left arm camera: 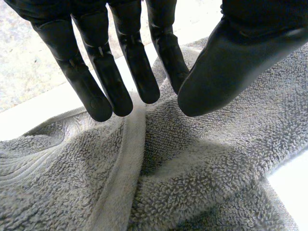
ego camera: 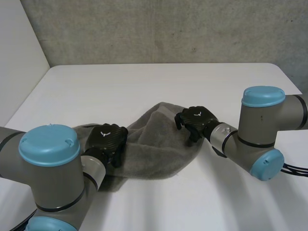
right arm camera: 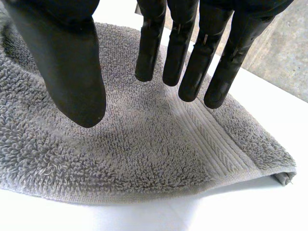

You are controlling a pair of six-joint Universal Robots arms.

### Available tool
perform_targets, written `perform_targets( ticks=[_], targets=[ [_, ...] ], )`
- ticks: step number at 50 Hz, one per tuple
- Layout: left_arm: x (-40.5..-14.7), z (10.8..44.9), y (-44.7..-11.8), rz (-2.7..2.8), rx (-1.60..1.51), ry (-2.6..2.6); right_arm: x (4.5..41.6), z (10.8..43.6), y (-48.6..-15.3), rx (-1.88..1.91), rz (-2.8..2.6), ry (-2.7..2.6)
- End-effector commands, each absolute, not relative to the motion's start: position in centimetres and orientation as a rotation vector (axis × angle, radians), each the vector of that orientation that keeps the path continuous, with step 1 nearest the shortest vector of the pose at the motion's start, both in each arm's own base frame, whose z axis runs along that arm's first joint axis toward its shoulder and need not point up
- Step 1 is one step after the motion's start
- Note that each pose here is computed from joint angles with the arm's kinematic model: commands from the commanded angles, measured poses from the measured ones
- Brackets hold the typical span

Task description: Fold the towel.

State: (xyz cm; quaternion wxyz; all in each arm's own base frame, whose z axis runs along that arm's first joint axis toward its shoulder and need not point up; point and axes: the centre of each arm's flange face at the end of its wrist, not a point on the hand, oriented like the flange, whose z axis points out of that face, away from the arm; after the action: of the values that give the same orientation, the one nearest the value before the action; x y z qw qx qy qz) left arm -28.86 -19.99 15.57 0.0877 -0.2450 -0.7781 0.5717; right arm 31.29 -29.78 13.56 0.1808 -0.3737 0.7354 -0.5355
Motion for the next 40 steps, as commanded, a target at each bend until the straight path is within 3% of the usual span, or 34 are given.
perform_targets(
  ticks=[1,10,21,29,40],
  targets=[
    [-31.7,15.4,-20.1,1.666,-0.822,-2.195,29.4,16.1,-27.7,-1.22,-1.497,2.076],
    [-31.6,16.2,-20.0,1.678,-0.824,-2.184,29.2,15.8,-26.6,-1.241,-1.337,2.123],
    [-30.9,16.2,-19.2,1.626,-0.851,-2.237,29.1,17.2,-27.7,-1.217,-1.49,2.095],
    [-29.0,17.1,-18.7,1.621,-0.838,-2.272,29.0,18.0,-27.9,-1.231,-1.544,2.091],
    [-27.3,15.1,-18.7,1.596,-0.935,-2.365,29.0,17.9,-27.8,-1.247,-1.547,2.087]
  ],
)
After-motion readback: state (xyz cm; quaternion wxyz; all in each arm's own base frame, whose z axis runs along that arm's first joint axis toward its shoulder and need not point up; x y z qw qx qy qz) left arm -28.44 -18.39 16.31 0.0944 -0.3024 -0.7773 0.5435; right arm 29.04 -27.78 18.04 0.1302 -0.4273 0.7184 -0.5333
